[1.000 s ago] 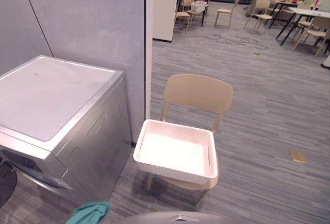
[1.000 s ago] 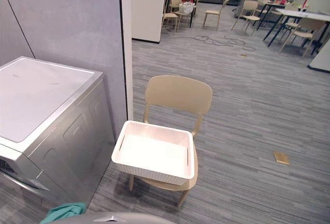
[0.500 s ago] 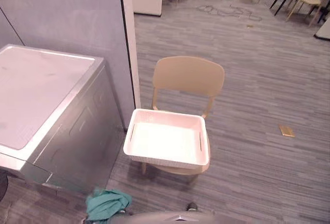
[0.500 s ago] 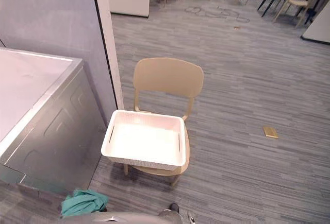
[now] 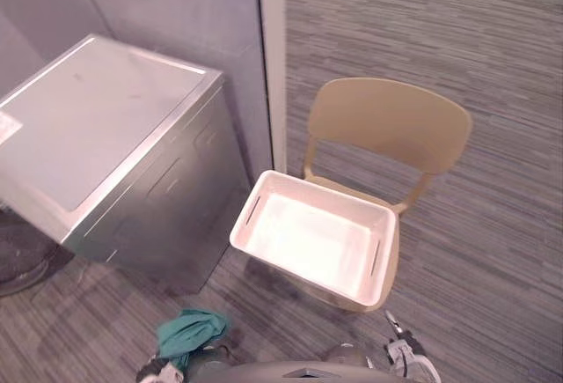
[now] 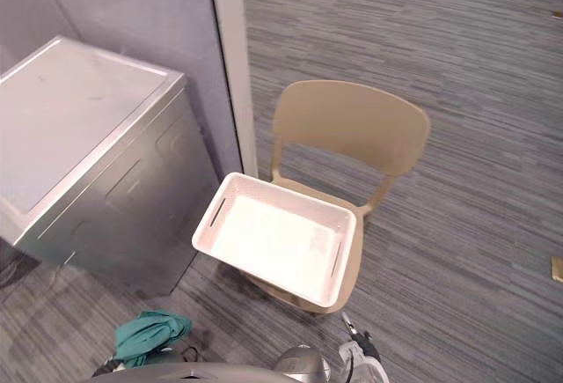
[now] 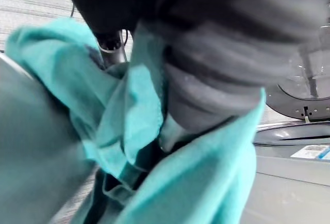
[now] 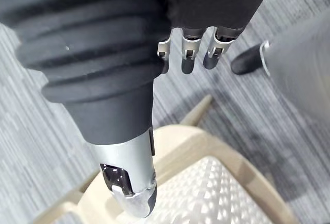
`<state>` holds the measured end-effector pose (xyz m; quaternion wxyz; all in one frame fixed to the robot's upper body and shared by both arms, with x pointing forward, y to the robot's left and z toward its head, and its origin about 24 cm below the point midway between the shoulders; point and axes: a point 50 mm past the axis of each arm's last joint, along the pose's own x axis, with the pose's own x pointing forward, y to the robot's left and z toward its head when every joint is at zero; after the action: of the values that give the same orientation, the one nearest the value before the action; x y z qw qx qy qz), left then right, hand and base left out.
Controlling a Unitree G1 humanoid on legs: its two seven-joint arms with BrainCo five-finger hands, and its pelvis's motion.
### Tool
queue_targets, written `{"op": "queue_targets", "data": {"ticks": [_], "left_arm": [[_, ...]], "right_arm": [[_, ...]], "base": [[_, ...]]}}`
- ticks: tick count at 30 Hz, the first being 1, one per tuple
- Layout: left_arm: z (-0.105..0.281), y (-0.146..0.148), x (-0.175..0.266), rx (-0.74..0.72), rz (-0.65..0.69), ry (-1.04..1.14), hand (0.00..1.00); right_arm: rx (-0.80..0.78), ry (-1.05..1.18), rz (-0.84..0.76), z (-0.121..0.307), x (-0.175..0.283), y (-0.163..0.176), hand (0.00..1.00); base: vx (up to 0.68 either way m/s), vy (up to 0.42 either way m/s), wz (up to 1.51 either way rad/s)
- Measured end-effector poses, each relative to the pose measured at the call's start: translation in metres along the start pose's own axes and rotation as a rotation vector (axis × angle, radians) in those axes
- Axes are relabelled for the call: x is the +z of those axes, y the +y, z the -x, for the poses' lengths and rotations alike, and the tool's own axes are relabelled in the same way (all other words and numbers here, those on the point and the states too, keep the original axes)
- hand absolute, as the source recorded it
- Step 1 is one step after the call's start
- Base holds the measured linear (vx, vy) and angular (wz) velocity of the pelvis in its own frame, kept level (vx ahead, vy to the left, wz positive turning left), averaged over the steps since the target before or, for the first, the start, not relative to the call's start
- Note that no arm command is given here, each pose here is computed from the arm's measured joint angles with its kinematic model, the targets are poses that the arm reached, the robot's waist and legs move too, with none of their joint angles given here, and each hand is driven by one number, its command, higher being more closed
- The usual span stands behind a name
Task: Pick up the laundry basket with both hands and put the clothes into the washing machine.
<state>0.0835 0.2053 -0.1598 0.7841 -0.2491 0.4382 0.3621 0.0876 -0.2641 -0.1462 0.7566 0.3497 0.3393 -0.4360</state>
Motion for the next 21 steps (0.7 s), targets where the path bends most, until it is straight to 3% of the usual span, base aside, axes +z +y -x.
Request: {"op": "queue_targets", "data": {"ticks": [3,6,12,17,21], "left_arm": [[-0.003,-0.027,0.017,-0.099,-0.106,-0.048,1.00],[-0.007,-0.017,0.032,-0.083,-0.161,-0.084,1.00],[-0.002,-0.043,0.019,-0.178,-0.230,-0.063,1.00],[-0.002,-0.034,0.016,-0.202,-0.486,-0.073,1.00],[-0.006,-0.012,0.016,-0.129,-0.525,-0.030,1.00]], "right_arm": [[-0.067,0.086,-0.048,0.005,-0.026,-0.011,0.00],[-0.051,0.160,-0.053,0.012,-0.053,-0.002,0.00],[-0.105,0.108,-0.001,0.008,-0.028,-0.022,0.00],[-0.113,0.067,0.002,0.005,-0.017,-0.022,0.00],[0.000,0.174,-0.063,0.012,-0.057,0.009,0.00]], "base": [[0.01,0.387,1.08],[-0.03,0.221,0.54],[0.00,0.236,0.71],[0.09,0.289,0.92],[0.06,0.021,0.71]]}}
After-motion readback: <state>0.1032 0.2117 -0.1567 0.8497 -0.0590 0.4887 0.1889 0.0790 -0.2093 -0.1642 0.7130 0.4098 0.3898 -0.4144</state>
